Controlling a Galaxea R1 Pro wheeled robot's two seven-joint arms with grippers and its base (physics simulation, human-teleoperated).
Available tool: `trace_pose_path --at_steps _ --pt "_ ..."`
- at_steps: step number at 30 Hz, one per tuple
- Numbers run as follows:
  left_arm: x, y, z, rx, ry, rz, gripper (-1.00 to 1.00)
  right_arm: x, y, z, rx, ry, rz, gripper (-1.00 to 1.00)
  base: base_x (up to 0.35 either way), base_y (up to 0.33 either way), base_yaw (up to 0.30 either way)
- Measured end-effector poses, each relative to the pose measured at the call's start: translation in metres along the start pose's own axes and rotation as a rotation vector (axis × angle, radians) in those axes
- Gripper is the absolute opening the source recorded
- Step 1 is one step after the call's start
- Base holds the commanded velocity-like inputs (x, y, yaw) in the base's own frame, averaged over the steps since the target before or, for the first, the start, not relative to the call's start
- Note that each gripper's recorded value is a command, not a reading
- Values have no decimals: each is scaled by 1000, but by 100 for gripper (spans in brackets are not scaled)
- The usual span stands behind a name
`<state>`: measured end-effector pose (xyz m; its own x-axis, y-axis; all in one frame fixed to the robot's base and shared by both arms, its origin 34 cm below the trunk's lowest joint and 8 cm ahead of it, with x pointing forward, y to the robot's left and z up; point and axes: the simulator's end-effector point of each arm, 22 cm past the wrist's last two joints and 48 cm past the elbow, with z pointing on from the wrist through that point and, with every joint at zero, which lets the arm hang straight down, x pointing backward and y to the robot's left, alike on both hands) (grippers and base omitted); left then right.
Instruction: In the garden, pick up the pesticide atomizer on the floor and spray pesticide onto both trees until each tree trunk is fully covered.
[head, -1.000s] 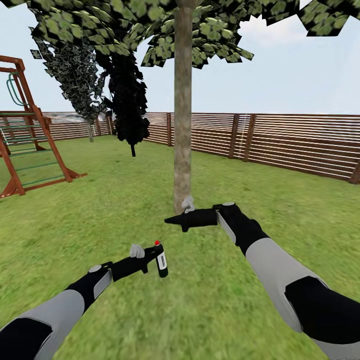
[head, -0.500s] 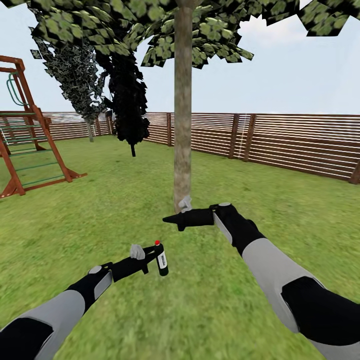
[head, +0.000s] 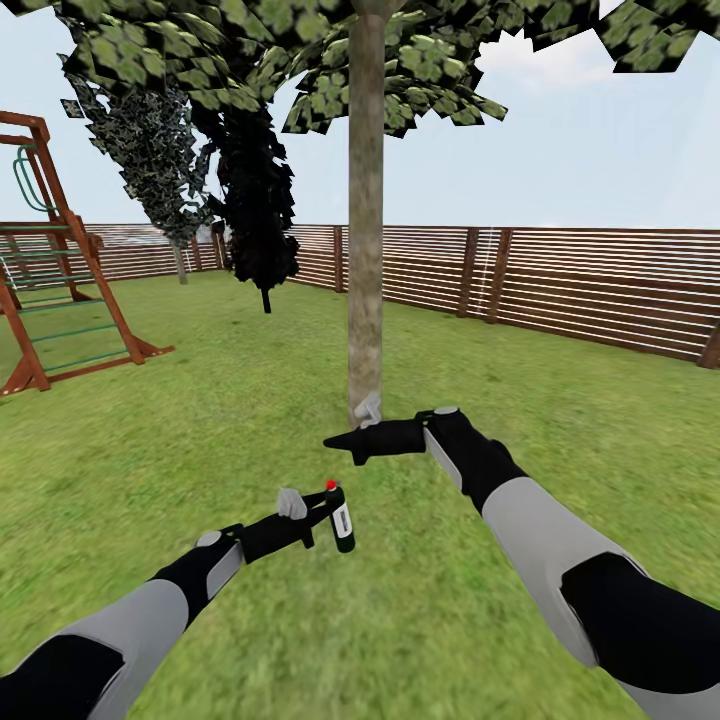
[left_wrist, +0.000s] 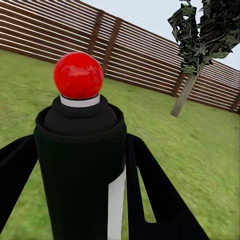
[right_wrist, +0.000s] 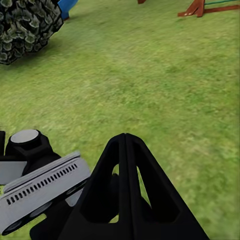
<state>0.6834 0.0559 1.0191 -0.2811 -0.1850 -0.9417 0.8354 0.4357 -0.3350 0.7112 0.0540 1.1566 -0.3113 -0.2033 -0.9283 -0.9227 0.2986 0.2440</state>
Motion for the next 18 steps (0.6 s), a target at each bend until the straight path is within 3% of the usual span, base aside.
trace_pose_path --at_steps 13,18 --pt "0 0 1 0 1 -2 -100 28 -9 2 10 32 53 -100 0 0 0" --pt "0 0 1 -1 0 -2 -100 57 3 14 -11 141 3 -100 0 0 0"
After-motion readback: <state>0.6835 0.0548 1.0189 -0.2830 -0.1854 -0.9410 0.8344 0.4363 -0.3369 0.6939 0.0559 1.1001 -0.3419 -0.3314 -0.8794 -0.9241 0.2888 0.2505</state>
